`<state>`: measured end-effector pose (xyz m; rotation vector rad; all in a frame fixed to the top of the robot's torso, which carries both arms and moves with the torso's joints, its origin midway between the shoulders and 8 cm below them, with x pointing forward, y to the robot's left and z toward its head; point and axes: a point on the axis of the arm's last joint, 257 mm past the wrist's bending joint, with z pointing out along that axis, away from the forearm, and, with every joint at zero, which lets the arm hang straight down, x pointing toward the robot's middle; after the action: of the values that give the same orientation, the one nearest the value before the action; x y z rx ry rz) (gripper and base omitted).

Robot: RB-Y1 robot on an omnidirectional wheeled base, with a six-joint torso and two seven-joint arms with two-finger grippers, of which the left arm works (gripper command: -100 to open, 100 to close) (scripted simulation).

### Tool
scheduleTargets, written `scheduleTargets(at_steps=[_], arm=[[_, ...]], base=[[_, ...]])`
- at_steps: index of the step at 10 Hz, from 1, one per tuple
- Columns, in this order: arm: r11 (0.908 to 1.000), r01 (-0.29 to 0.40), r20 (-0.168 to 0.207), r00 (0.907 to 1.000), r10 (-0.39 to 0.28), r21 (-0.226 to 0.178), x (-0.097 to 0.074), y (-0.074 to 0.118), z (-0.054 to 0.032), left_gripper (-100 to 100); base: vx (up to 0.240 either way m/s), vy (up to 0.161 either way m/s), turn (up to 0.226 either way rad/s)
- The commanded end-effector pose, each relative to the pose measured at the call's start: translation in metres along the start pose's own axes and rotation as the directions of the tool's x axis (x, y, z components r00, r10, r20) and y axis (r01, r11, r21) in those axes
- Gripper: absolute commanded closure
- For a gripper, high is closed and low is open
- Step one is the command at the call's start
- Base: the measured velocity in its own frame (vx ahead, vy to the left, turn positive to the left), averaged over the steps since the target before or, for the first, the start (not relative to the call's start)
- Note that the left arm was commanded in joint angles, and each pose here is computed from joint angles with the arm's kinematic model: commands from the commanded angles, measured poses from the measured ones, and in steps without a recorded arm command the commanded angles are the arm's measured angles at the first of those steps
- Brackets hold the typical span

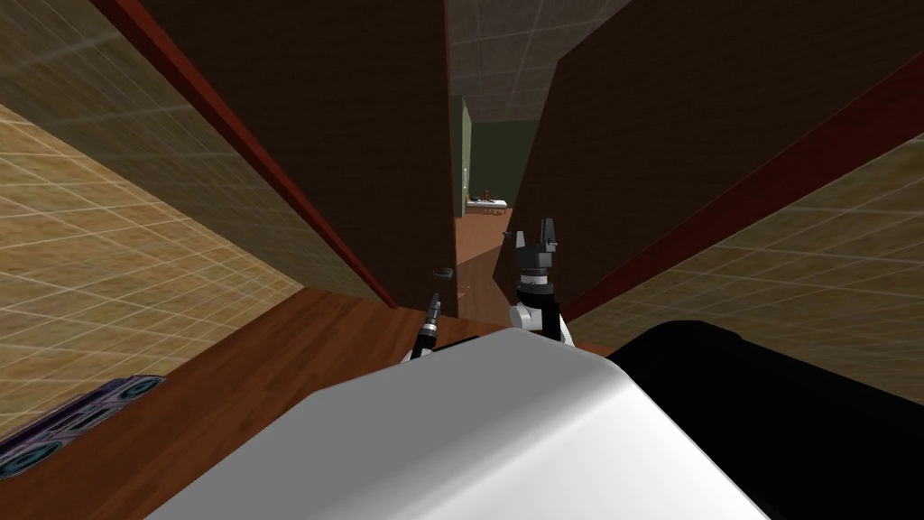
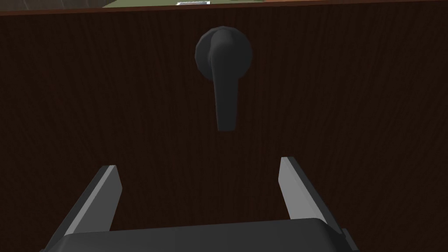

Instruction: Push the door open

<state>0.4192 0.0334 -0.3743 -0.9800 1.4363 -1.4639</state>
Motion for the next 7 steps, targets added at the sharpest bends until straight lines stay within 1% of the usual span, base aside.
scheduleTargets(at_steps=[1,2,3,5,6,7], arm=[[0.9999,0.006,-0.012,0.9999,-0.006,-0.012,0.009,0.006,-0.0007,-100],[0.9998,0.01,-0.018,0.9998,-0.01,-0.017,0.014,0.008,-0.0008,-100],[0.9998,0.01,-0.018,0.9998,-0.01,-0.017,0.014,0.008,-0.0008,-100],[0.9993,0.019,-0.033,0.9993,-0.02,-0.031,0.027,0.014,-0.0011,-100],[0.999,0.025,-0.04,0.9988,-0.026,-0.036,0.034,0.016,-0.001,-100],[0.9992,0.022,-0.036,0.9991,-0.023,-0.033,0.03,0.014,-0.0013,-100]], base=[[0.113,0.145,-0.113],[0.095,0.134,-0.075],[0.055,0.075,-0.019],[0.077,0.074,-0.079],[0.107,0.126,-0.097],[0.049,0.061,-0.026]])
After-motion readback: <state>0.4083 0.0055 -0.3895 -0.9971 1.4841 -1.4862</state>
